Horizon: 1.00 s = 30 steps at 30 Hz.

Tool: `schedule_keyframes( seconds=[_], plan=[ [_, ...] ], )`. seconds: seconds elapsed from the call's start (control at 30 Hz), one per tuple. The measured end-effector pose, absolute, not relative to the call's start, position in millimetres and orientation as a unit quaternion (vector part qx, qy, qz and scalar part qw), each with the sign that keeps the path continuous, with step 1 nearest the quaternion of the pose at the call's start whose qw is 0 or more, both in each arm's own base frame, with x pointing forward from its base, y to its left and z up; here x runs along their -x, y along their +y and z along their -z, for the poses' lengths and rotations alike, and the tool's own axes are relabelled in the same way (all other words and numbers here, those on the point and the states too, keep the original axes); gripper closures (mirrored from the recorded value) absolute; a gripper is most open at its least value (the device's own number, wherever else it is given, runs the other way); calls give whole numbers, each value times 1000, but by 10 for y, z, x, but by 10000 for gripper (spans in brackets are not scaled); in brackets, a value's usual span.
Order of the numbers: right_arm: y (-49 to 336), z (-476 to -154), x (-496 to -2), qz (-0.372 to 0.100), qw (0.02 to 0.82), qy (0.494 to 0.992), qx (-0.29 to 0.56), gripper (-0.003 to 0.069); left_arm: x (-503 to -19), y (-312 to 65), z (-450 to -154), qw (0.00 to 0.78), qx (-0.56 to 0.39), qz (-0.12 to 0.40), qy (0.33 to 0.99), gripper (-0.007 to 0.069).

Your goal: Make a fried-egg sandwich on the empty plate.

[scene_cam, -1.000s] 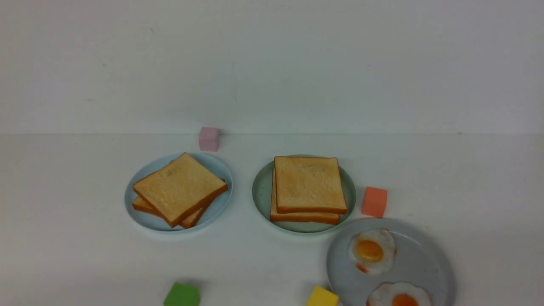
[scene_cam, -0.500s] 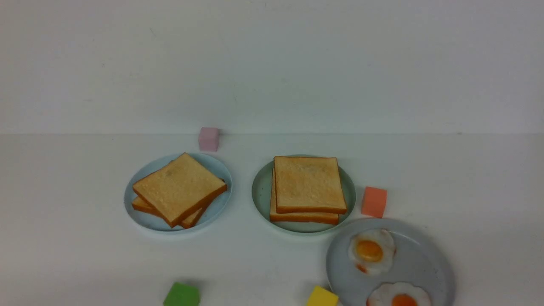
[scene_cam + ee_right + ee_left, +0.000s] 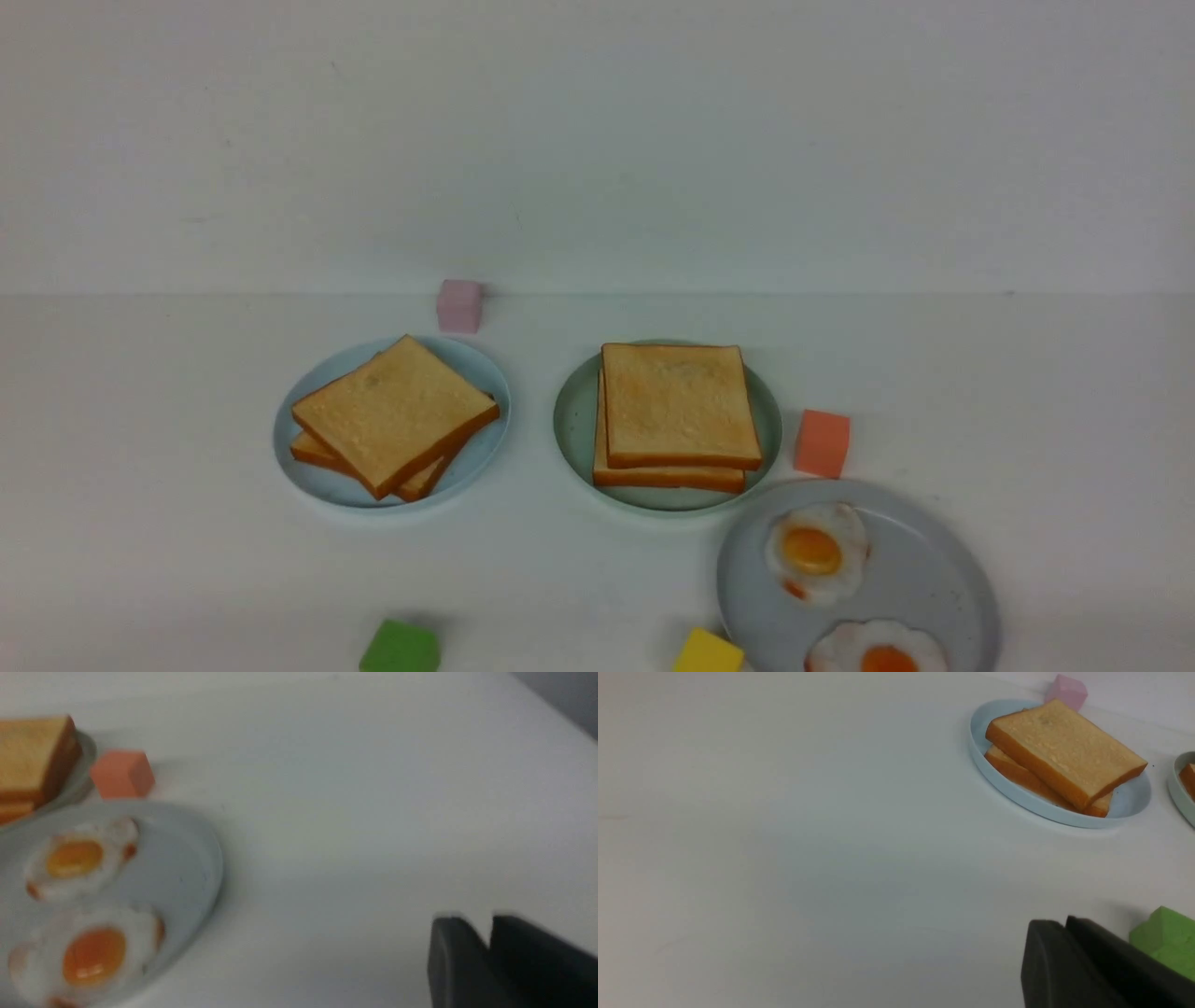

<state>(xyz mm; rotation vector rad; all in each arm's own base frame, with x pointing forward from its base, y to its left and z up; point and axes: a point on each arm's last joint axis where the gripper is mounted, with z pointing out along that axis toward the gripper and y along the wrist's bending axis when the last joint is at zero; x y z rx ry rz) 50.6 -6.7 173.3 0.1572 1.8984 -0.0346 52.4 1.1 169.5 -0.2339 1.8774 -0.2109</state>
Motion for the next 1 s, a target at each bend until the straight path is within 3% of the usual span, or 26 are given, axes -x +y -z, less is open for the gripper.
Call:
schedule_keyframes(
  seconds=[0.47, 0.73, 1.0],
  plan=[
    [-34, -1735, -519, 4, 591, 805, -51, 500, -524, 12, -1694, 580, 100, 90, 804, 559],
    [-69, -1736, -516, -5, 591, 801, -97, 491, -524, 12, -1694, 580, 100, 90, 804, 552],
    [-27, -1736, -519, 7, 591, 806, -40, 482, -524, 12, -1694, 580, 100, 90, 804, 540]
  ],
)
